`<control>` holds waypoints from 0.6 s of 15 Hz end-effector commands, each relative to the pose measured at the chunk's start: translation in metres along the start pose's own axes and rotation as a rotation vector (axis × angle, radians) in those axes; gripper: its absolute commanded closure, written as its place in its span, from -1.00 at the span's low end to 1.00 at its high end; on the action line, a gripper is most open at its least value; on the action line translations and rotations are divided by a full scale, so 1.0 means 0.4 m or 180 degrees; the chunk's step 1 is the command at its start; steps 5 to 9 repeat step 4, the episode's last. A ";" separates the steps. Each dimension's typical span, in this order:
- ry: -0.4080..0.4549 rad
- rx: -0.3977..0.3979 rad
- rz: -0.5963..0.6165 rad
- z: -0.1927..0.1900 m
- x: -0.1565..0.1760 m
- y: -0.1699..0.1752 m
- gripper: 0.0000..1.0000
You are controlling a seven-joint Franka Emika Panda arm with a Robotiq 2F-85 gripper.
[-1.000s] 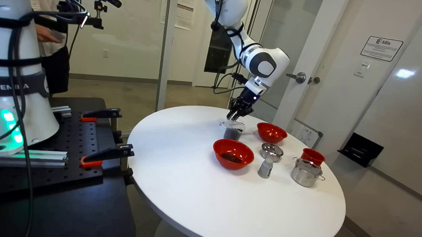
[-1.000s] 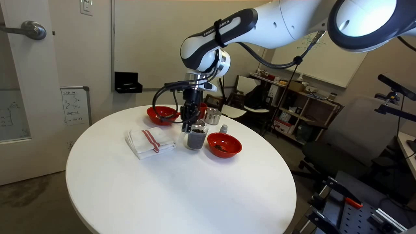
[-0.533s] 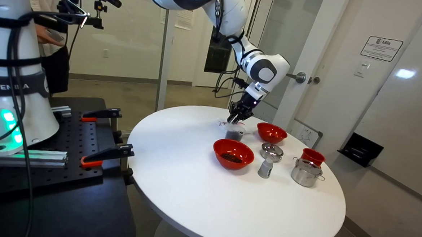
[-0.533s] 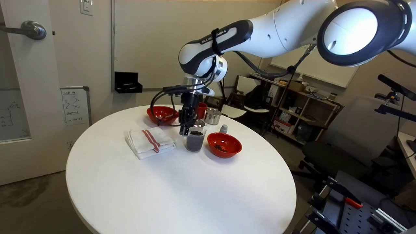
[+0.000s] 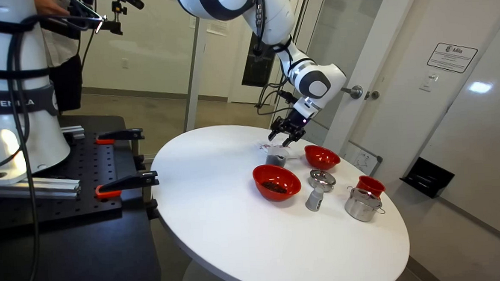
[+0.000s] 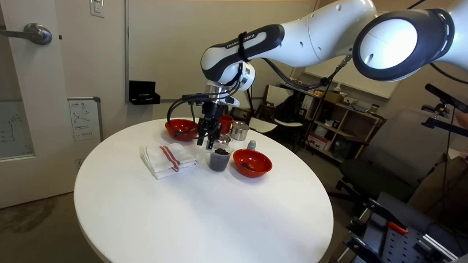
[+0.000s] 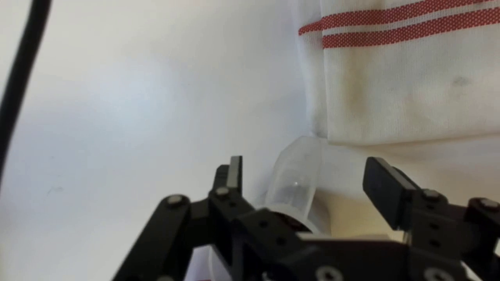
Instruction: Pour some contents from the clear jar into the orange bowl
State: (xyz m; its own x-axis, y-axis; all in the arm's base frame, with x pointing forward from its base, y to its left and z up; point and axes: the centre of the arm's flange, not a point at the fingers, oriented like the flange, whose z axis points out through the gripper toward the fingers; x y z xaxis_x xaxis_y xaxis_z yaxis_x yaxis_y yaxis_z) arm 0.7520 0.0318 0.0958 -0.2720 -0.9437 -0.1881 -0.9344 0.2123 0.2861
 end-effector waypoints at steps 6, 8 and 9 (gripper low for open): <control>-0.0036 0.0117 -0.0113 -0.078 -0.024 0.003 -1.00; -0.0036 0.0117 -0.0113 -0.078 -0.024 0.003 -1.00; -0.0036 0.0117 -0.0113 -0.078 -0.024 0.003 -1.00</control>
